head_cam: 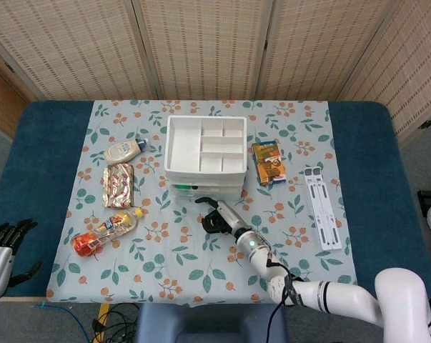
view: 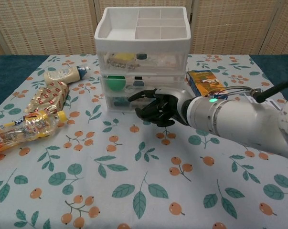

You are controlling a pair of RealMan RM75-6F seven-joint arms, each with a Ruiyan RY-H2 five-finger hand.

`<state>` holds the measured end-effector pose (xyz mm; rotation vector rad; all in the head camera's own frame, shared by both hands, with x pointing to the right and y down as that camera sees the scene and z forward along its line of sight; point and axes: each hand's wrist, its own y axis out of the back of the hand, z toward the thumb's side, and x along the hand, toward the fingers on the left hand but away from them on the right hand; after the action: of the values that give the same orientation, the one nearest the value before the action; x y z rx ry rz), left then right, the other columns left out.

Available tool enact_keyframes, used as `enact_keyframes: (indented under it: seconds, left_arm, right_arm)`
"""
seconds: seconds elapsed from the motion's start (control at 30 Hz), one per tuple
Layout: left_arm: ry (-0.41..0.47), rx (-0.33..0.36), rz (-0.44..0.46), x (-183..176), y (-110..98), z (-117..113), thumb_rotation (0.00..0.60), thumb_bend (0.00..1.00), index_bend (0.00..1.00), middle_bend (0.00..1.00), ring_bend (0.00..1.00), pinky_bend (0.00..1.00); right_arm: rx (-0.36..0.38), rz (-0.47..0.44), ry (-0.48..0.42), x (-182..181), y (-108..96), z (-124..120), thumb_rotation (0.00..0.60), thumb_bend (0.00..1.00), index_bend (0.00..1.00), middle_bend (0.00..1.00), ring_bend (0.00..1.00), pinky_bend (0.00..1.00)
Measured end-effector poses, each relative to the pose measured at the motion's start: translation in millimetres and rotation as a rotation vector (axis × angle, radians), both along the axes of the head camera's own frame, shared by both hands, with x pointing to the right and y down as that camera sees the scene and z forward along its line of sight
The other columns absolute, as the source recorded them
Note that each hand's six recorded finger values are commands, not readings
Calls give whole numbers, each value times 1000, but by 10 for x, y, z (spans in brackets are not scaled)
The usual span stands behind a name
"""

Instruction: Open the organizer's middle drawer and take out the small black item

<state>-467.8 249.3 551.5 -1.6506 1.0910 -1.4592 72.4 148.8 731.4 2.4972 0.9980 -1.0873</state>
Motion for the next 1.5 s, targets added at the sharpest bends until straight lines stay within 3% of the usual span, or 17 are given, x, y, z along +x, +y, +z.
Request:
enact_keyframes:
  seconds: [0.4,0.5,0.7,0.83,0.93,1.5]
  left_arm:
    - [0,0,-7,-20,17,-11,600,216,184,180,192,121]
    - [-3,-2,-6,-27,20,-12,600,216,184,180,192,121]
    - [2,1,1,-4,11,-15,600,216,184,180,192,121]
    - [6,2,9,29,-1,-11,600,216,184,180,192,121]
    - [9,1,15,53,-10,-1,600,216,184,180,192,121]
    - [4,-9,9,46,-1,33,600,215,184,180,192,121]
  right_arm:
    - [3,-8,-10,54,61,-75,600,598,175,827,910,1000]
    - [18,-28,-21,86,85,-169,600,598,130,823,910,1000]
    - [174,-107,14,249,15,-426,600,598,76,818,910,1000]
    - [329,-154,93,395,-85,-560,600,598,74,817,910,1000]
    - [393,-174,150,493,-120,-598,600,598,74,817,910,1000]
    - [365,-194,226,575,-146,-409,600,598,74,817,910,1000]
